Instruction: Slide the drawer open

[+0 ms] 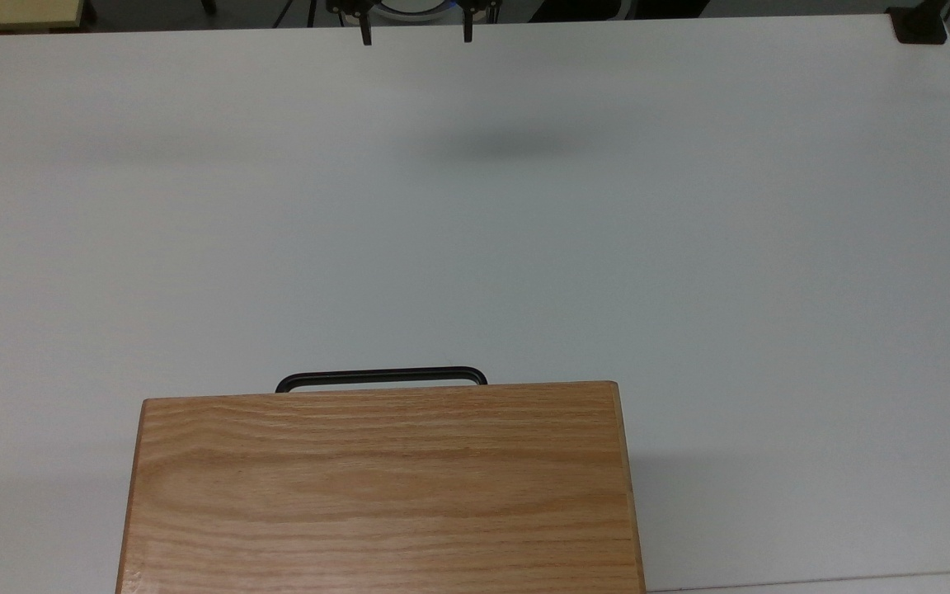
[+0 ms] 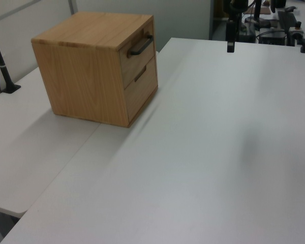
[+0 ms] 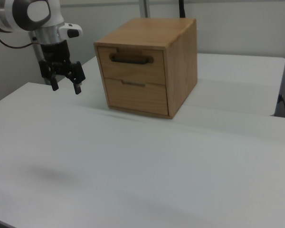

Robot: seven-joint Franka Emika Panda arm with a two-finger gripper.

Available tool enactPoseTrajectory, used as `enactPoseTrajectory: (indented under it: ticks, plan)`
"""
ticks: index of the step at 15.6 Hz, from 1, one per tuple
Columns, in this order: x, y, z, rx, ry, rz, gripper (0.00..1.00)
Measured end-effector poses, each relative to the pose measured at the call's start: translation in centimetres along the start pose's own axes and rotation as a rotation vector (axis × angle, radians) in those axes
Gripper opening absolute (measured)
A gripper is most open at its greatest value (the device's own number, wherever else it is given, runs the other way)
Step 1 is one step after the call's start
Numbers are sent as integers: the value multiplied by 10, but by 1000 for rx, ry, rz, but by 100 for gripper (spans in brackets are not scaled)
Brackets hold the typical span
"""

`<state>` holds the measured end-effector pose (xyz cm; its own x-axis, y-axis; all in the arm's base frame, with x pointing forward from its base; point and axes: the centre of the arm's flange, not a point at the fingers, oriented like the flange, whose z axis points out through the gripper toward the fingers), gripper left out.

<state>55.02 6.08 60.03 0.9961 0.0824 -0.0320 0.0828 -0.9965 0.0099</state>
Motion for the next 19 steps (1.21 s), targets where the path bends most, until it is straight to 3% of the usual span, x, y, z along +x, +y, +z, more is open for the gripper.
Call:
enactPoseTrajectory:
  ticks: [9,14,19]
  plan:
    - [1,1,3,0,-7,1,100]
    - [15,3,29,4,-60,9,100]
    - [37,5,51,6,-49,203,100]
